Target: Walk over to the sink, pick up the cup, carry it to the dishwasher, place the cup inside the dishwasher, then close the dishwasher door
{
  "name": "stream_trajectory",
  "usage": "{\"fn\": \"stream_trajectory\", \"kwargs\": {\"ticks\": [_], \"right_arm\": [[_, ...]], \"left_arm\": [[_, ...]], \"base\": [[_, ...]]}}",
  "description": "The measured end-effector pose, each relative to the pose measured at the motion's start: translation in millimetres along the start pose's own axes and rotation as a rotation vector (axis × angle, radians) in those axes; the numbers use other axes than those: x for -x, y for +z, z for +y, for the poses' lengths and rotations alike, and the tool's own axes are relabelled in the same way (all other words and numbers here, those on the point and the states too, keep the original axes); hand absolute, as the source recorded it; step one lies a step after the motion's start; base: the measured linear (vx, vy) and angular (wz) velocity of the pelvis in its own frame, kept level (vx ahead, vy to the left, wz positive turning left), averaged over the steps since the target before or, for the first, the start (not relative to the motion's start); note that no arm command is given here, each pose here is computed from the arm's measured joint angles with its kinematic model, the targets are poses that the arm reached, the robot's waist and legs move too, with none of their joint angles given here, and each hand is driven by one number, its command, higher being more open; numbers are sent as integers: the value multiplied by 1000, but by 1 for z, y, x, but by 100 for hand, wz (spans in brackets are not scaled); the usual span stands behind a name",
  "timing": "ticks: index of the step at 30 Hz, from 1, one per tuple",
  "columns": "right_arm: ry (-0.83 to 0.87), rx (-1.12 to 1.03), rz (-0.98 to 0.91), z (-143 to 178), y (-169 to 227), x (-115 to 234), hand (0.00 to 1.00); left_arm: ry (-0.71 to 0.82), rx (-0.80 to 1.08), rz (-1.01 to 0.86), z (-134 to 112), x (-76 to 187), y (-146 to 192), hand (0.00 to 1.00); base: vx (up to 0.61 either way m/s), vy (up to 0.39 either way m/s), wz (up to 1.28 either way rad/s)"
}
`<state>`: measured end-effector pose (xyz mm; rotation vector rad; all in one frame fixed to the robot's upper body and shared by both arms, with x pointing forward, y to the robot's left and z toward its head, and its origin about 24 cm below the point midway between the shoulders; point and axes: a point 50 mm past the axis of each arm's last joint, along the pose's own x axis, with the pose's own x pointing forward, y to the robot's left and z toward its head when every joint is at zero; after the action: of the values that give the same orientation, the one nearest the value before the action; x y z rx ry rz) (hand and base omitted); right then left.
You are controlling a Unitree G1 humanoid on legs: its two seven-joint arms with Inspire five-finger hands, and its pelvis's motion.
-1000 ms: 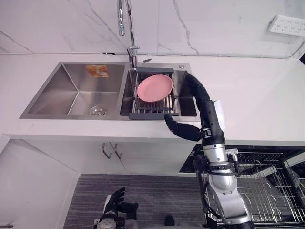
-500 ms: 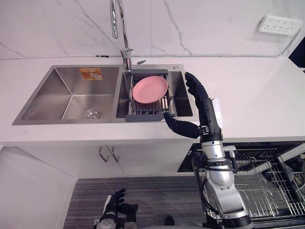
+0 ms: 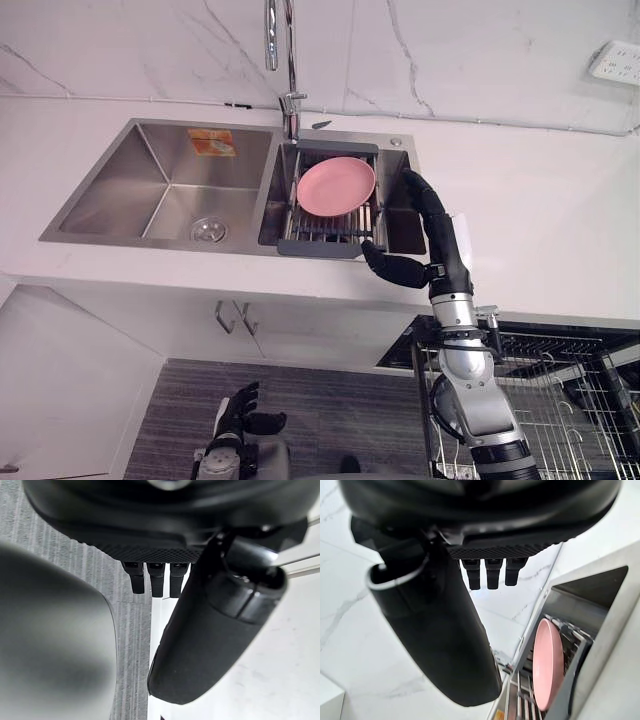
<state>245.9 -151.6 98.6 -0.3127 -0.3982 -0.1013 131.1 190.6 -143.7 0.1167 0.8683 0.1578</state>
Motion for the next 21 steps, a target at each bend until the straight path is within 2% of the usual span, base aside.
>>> {"fn": "stream_trajectory", "kwargs": {"ticks": [5, 12, 18, 21], "right_arm": [[-9, 0, 7, 3, -3, -8, 90], [17, 8, 22, 6, -5, -11, 90], [46, 60, -26, 10, 2, -18, 90], [62, 91, 10, 8, -7, -12, 90]], "left_arm": [[10, 39, -24, 1, -1, 6, 90], [12, 33, -10, 2, 0, 2, 90], [9, 21, 17, 3, 3, -5, 90], [7, 89, 110, -3, 5, -19, 90]], "base": [[53, 123, -44], [261, 185, -26], [306, 11, 35], [309, -23, 48]]}}
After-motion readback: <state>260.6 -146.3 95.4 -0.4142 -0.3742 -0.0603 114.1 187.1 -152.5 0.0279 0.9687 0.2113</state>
